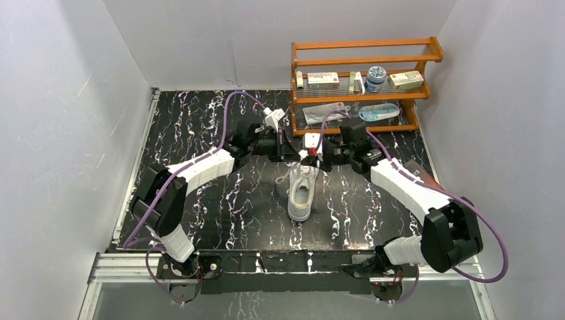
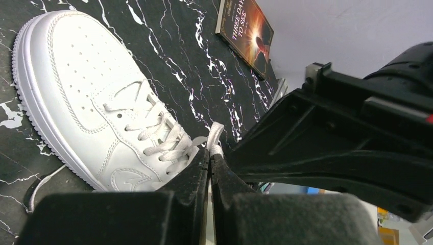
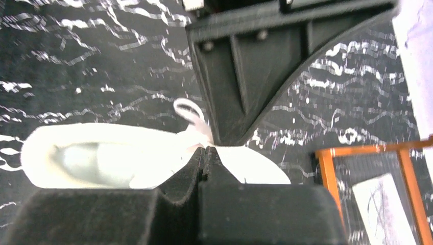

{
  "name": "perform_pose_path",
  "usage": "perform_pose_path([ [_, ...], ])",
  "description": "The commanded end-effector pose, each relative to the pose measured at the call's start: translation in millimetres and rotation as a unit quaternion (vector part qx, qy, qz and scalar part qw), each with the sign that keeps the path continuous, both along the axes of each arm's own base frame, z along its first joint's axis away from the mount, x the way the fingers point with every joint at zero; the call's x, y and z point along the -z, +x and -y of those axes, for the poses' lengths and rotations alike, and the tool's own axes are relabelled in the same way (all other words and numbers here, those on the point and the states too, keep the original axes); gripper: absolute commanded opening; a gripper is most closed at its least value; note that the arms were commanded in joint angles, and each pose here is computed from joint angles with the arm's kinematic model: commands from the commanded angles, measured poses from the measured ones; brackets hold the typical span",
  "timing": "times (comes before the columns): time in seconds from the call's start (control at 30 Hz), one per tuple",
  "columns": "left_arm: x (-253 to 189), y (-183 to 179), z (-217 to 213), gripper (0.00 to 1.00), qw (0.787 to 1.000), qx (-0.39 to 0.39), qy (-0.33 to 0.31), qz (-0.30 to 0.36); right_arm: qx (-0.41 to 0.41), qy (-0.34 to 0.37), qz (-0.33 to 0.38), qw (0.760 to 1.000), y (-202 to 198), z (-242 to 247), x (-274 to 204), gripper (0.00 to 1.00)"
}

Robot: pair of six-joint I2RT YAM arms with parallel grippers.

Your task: Tie the shoes

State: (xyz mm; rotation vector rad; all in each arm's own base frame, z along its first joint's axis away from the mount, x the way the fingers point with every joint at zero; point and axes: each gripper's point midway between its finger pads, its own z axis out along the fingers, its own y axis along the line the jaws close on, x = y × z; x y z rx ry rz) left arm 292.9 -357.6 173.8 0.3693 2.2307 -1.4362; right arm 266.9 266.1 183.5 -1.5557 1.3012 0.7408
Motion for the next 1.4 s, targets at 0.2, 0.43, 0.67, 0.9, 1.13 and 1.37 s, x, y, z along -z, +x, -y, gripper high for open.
perform_pose_path([
  [0.2,-19.3,-2.0,5.1,0.0,1.0,0.01,-0.016,-0.004,0.079,-0.055,0.052,0.994,-1.0,13.6,-6.9,0.0],
  [0.43,-28.9,-8.0,6.8,0.0,0.999,0.036,-0.032,0.014,0.071,-0.039,0.067,0.994,-8.5,0.3,-24.6,0.0],
  [0.67,-28.1,-8.6,2.6,0.0,0.999,0.033,-0.029,0.016,0.07,-0.093,0.077,0.99,5.6,4.6,-16.4,0.0],
  [0.9,-26.8,-7.3,1.7,0.0,0.999,0.033,-0.033,0.019,0.059,-0.086,0.08,0.991,-0.3,4.1,-34.3,0.0],
  [1.13,-30.1,-8.0,2.9,0.0,0.998,0.035,-0.041,0.02,0.041,-0.102,0.075,0.991,-2.9,4.0,-21.0,0.0],
  [1.37,-32.9,-9.8,3.8,0.0,0.998,0.039,-0.045,0.013,0.017,-0.127,0.082,0.988,2.4,0.4,-12.8,0.0],
])
